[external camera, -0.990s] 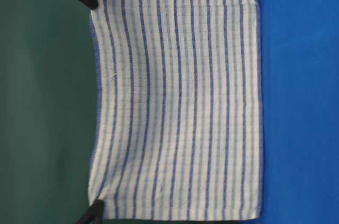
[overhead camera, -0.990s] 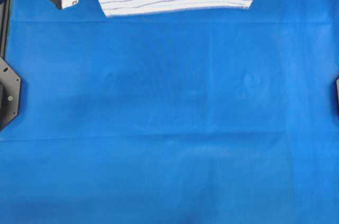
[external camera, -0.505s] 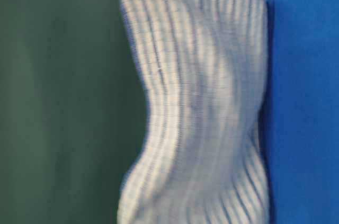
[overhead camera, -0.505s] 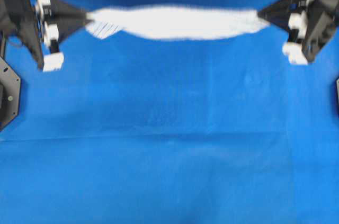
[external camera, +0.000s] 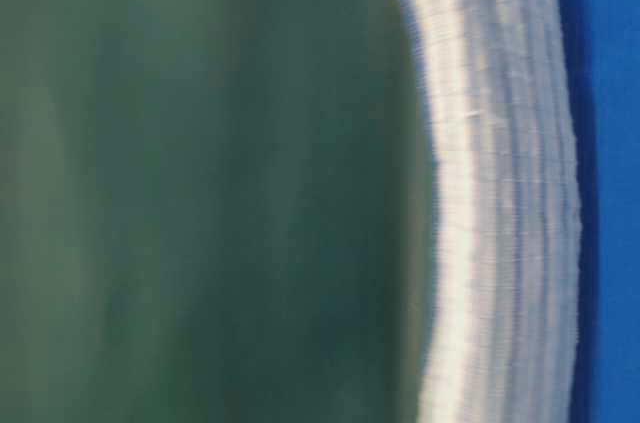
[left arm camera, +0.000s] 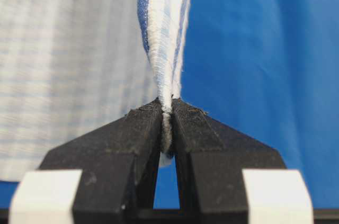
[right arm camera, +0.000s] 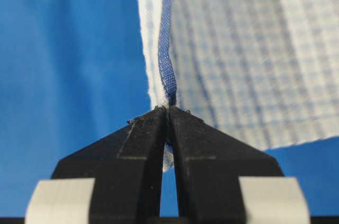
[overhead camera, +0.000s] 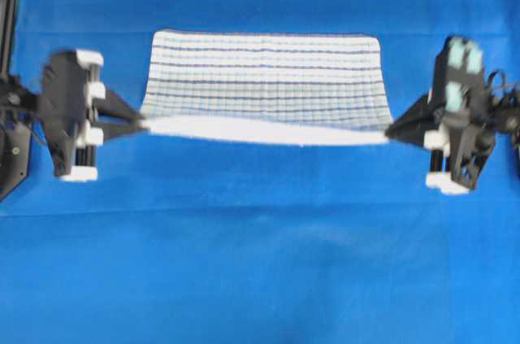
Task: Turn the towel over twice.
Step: 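Swing the held edge down toward the near side, flipping the towel, then lay the towel flat and open both grippers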
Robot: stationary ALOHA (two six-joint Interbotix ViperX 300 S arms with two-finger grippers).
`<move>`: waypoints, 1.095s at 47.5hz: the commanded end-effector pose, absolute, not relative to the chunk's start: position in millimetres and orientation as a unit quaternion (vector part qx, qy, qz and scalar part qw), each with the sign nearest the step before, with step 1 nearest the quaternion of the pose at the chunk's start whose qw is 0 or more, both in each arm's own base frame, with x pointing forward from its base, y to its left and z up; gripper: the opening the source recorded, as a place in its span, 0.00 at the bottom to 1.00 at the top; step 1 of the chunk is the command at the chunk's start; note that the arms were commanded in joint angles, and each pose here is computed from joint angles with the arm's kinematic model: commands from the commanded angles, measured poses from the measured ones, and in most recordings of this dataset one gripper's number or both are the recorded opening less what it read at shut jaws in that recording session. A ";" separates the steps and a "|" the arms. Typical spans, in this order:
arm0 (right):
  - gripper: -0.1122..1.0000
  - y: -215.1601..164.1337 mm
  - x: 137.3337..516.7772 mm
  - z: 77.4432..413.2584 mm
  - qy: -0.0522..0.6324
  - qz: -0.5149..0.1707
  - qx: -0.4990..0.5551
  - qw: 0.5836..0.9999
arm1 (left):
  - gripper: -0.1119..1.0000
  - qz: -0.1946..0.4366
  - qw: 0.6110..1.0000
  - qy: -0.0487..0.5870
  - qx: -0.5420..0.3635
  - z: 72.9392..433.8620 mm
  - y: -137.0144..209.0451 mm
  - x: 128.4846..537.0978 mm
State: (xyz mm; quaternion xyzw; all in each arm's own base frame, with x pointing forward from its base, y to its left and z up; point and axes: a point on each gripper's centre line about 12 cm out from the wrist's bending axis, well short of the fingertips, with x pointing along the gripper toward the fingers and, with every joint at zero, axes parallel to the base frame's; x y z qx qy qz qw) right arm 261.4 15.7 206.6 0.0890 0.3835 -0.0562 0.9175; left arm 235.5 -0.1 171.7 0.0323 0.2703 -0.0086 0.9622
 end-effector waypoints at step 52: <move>0.63 47.0 274.7 173.0 0.422 -0.015 0.082 0.903 | 0.71 -0.066 0.945 0.322 -0.005 154.5 -45.5 273.6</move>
